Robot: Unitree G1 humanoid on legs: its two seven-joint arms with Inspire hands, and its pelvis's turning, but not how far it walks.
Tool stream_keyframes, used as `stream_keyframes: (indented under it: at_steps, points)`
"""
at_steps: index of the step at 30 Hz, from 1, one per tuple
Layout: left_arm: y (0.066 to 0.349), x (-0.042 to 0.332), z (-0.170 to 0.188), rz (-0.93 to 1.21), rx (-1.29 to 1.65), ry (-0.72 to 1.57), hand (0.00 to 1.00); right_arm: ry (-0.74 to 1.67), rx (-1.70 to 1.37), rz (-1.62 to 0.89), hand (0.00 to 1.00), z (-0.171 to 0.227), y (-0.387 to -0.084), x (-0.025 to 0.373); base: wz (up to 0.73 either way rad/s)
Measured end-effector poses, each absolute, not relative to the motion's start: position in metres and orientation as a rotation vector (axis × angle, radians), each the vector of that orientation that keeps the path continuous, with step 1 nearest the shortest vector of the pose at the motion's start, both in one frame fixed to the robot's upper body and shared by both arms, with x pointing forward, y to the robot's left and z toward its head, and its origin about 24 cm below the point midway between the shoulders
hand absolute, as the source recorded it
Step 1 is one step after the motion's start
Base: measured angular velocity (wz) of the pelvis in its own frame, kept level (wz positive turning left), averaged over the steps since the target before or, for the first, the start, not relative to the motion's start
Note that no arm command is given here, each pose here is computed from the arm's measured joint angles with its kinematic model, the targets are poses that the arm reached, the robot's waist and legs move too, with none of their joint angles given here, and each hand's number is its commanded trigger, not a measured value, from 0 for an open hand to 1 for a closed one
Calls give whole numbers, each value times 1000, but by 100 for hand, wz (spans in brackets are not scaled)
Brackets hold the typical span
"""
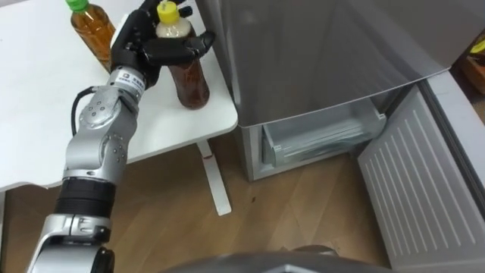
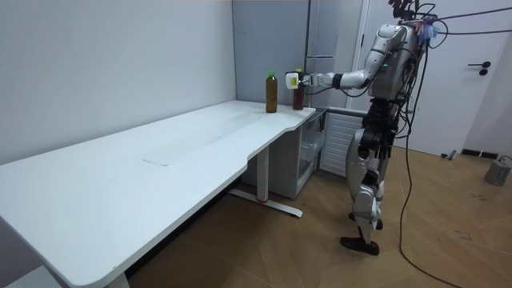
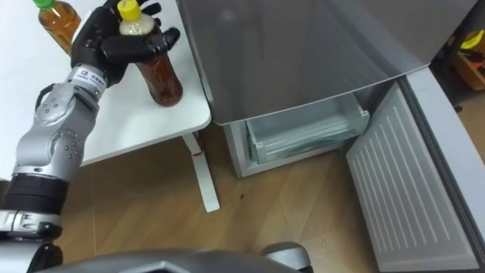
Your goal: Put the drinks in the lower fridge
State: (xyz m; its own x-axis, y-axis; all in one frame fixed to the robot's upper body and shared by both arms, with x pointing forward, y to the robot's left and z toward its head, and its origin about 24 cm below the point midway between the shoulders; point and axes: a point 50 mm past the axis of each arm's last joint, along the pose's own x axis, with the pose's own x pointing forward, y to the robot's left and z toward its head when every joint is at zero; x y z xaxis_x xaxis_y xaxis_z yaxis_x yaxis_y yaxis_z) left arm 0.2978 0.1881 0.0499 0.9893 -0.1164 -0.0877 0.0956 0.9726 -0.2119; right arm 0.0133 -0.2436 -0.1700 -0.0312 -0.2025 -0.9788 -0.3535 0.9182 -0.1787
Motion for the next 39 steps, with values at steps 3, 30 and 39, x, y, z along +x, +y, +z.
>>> stream_keyframes:
  at_steps: [3, 30, 39]
  points:
    - [188, 298, 48, -105, -209, 110, 100, 1613, -439, 127, 0, -170, -244, 14, 0]
    - [190, 298, 41, -80, -211, 147, 100, 1608, -431, 135, 0, -170, -243, 16, 0]
    - [183, 292, 64, -120, -165, 58, 100, 1618, -408, 108, 0, -170, -243, 14, 1]
